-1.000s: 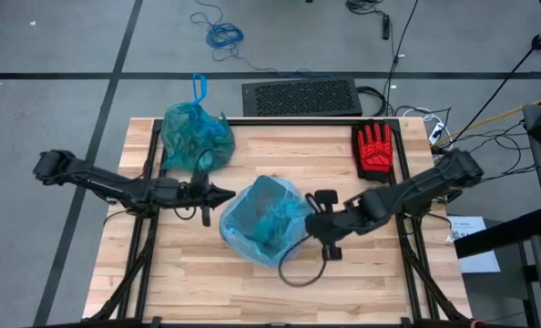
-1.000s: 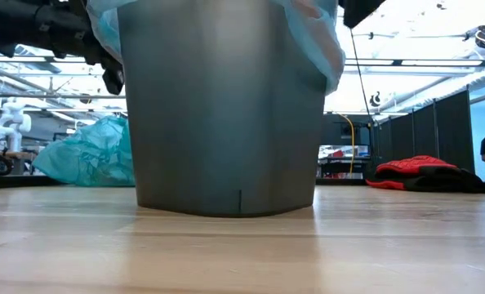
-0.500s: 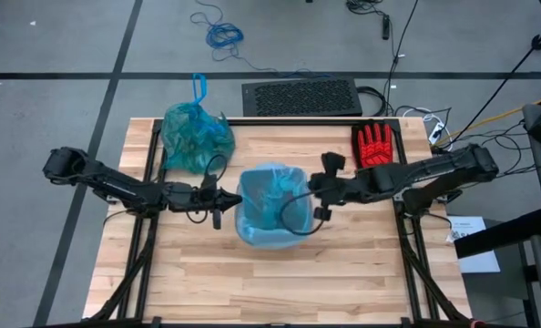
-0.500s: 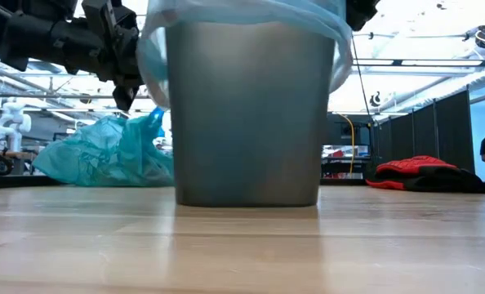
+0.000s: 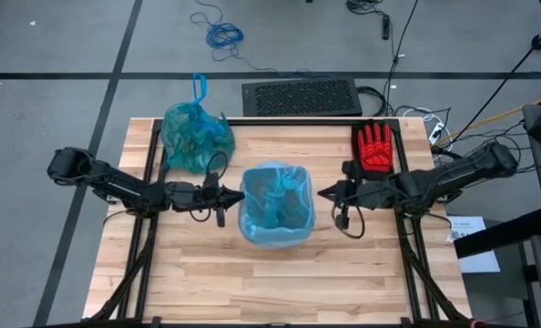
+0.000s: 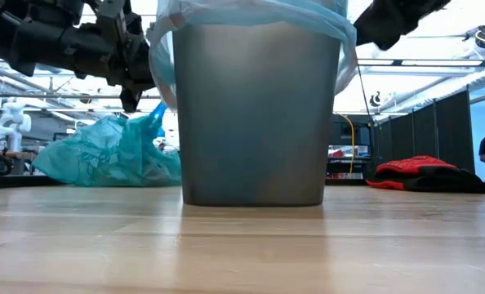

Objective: Place trash/remove bag and relplace
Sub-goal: Insert the blue trash bag into the trash bin, then return to Home Position

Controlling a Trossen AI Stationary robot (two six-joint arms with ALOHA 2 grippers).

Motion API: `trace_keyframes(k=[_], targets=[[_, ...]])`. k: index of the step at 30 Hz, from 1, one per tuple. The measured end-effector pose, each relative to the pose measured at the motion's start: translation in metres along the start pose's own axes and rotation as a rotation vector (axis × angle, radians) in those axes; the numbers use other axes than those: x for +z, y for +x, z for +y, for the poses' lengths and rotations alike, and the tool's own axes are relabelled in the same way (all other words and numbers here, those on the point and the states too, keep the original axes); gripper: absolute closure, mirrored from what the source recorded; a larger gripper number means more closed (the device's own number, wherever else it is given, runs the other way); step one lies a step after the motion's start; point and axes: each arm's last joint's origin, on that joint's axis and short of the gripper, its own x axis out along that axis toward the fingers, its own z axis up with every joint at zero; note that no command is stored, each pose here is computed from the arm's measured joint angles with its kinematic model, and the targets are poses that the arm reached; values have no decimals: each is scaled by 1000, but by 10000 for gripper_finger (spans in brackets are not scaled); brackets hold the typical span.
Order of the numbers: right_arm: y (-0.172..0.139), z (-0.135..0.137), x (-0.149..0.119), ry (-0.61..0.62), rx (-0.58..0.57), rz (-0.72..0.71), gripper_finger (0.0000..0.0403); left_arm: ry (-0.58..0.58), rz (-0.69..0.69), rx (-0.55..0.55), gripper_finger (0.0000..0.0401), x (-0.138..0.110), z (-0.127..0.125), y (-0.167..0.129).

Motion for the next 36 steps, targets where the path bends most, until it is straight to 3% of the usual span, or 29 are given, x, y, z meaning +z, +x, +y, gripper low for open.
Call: trace_keyframes(k=[3, 11, 19, 27, 32, 36], targets=[[6, -1, -6, 17, 38, -81, 403, -1, -17, 12, 401, 3, 3, 1], [13, -7, -5, 9, 56, -128, 403, 27, -34, -12, 401, 11, 5, 5], [-9, -17, -9, -33, 59, -140, 403, 219, -43, -10, 401, 20, 5, -7], [-38, -40, -58, -18, 67, -363, 403, 370, -54, 26, 401, 12, 20, -43], [-48, -55, -87, 3, 67, -569, 403, 353, -132, 142, 401, 5, 49, -60], [-53, -66, -92, 0, 57, -629, 403, 370, -183, 104, 401, 12, 65, -64]])
